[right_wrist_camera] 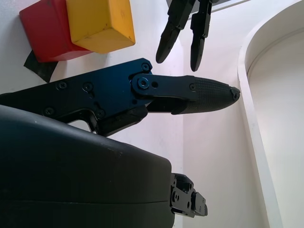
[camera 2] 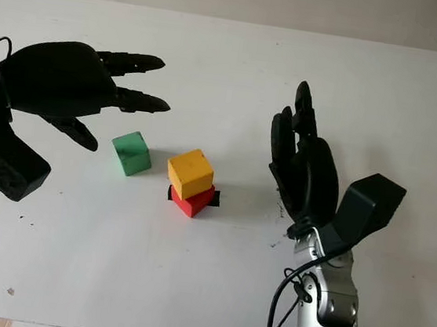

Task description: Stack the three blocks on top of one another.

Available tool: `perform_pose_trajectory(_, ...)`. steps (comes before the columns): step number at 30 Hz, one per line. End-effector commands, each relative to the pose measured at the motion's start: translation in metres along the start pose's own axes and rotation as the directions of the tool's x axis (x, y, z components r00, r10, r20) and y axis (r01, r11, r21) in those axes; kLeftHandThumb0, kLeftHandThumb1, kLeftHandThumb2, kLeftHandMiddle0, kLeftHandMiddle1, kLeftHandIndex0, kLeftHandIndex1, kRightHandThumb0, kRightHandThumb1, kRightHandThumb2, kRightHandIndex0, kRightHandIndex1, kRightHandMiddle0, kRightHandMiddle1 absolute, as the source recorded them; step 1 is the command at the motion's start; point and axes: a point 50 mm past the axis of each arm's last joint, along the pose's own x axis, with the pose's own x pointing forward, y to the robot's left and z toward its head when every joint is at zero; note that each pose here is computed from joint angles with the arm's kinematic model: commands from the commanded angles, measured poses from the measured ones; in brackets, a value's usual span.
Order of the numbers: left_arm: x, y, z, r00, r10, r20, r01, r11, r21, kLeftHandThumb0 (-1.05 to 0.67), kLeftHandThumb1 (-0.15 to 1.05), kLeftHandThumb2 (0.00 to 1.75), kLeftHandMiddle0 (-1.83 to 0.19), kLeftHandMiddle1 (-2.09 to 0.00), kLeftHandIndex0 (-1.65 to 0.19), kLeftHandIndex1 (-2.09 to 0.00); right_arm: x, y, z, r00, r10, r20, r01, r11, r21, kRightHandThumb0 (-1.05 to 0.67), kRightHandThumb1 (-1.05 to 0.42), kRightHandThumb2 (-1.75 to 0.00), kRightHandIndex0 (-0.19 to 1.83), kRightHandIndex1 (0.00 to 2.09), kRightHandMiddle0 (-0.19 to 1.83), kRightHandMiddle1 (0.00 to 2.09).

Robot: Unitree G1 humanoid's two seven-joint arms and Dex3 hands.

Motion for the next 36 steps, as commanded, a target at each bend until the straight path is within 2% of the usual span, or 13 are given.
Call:
perform_pose_trajectory(1, 0.004, 0.001, 0.002, 1.000, 0.013, 0.019, -0.013, 1.000, 0.014, -0.45, 0.79, 0.05, -0.01, -0.06, -0.37, -0.08, -0.003, -0.001, 0.003, 1.000, 0.001, 0.010, -0.001, 1.000, -0.015, -0.72, -1.05, -0.46, -0.19, 0.00, -0.19, 0.00)
perform_pose_trajectory(22, 0.018, -0.018, 0.012, 0.997, -0.058, 0.050, 0.055, 0.996, 0.071, -0.54, 0.81, 0.06, 0.01, -0.05, -0.46, -0.09, -0.006, -0.001, 0.003, 1.000, -0.005, 0.008, 0.005, 1.000, -0.010, -0.71, -1.05, -0.47, -0.19, 0.00, -0.19, 0.00)
perform_pose_trajectory(29, 0.021, -0.023, 0.012, 0.997, -0.052, 0.064, 0.050, 0.998, 0.030, -0.51, 0.84, 0.07, -0.03, -0.07, -0.58, -0.14, -0.005, -0.001, 0.003, 1.000, -0.004, 0.008, 0.004, 1.000, -0.012, -0.72, -1.05, -0.46, -0.19, 0.00, -0.19, 0.00)
perform_pose_trajectory(36, 0.022, -0.026, 0.010, 0.998, -0.005, 0.067, 0.004, 1.000, 0.015, -0.51, 0.87, 0.07, -0.12, -0.08, -0.67, -0.20, -0.005, -0.001, 0.003, 1.000, 0.003, 0.011, -0.003, 1.000, -0.011, -0.71, -1.05, -0.47, -0.19, 0.00, -0.19, 0.00)
